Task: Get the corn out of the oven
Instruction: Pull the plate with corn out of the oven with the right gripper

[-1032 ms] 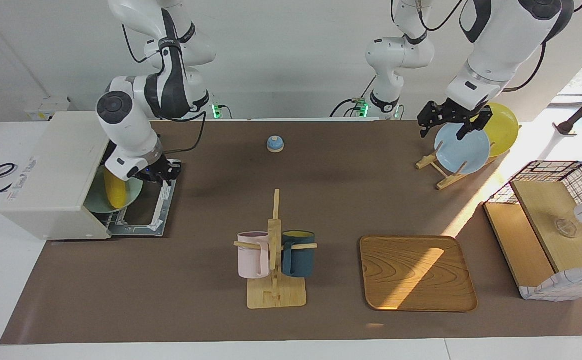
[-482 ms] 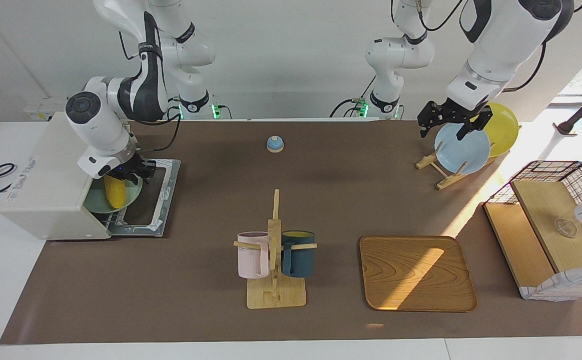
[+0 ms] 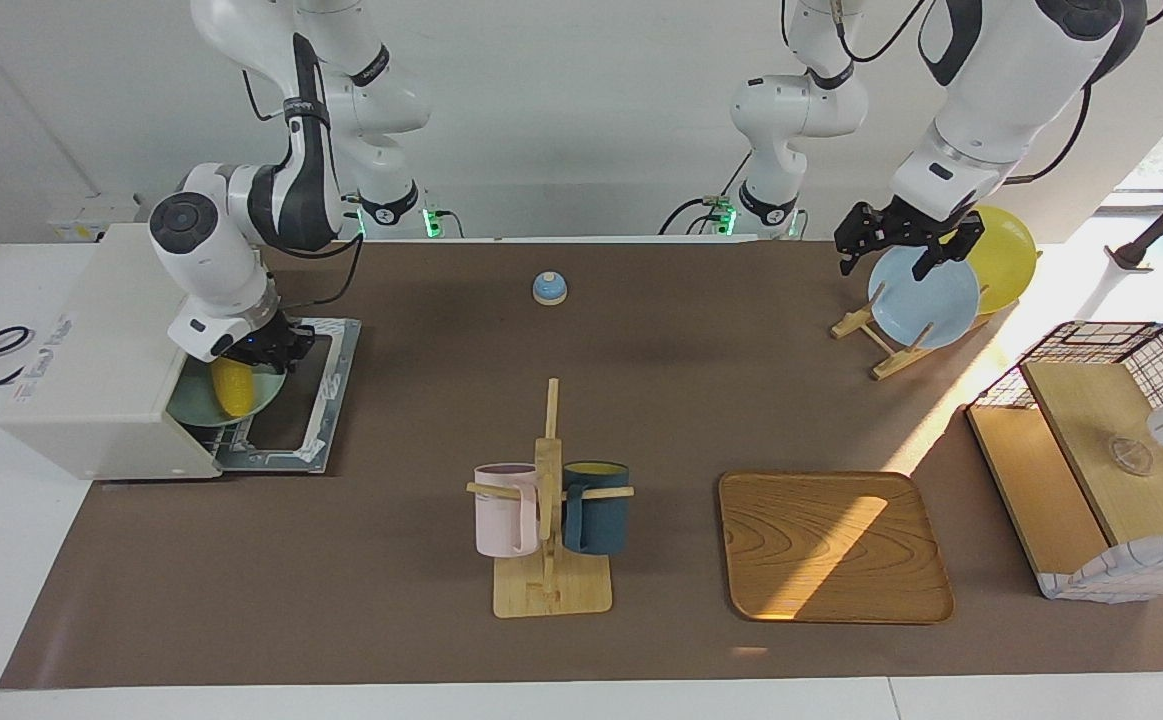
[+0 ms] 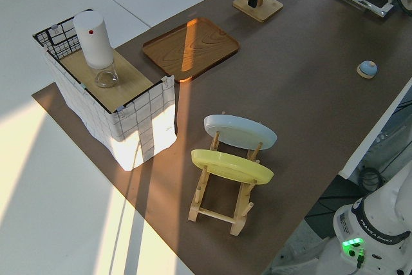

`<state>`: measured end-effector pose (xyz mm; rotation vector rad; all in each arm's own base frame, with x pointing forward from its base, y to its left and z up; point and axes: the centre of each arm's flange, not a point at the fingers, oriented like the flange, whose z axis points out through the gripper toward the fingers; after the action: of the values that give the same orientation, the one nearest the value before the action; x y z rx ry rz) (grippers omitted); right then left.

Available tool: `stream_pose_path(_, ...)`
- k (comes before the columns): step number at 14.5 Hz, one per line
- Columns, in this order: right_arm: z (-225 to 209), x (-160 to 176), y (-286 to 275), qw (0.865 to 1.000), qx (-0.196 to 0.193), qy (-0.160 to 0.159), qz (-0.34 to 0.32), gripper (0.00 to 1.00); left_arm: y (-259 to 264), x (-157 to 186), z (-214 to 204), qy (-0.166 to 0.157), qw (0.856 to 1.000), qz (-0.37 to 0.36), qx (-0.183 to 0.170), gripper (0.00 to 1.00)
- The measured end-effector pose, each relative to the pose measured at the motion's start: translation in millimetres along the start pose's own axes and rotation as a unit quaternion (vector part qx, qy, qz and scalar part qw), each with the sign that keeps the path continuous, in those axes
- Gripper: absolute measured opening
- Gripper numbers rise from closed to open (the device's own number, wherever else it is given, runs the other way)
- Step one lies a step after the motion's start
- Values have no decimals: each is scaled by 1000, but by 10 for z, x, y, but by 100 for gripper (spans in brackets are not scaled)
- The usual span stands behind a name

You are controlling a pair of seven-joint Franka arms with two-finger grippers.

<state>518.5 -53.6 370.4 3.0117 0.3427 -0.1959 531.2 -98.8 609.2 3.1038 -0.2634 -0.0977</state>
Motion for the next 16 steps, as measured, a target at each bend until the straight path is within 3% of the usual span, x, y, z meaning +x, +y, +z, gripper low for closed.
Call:
stream_pose_path(3, -274, 181, -523, 999, -32, 2, -33, 4, 0, 0, 0, 0, 1000, 0, 0, 100)
stream_pose_path(8, -665, 543, -1850, 998, -60, 3, -11, 3, 4, 0, 0, 0, 1000, 0, 0, 100)
stream_pose_path(13, -691, 846, -3148, 995, -63, 6, 83, 3, 7, -1, 1, 0, 1000, 1, 0, 100)
stream_pose_path(16, -373, 1040, -3997, 988, -49, 12, 148, 3, 1, -1, 1, -1, 1000, 0, 0, 100)
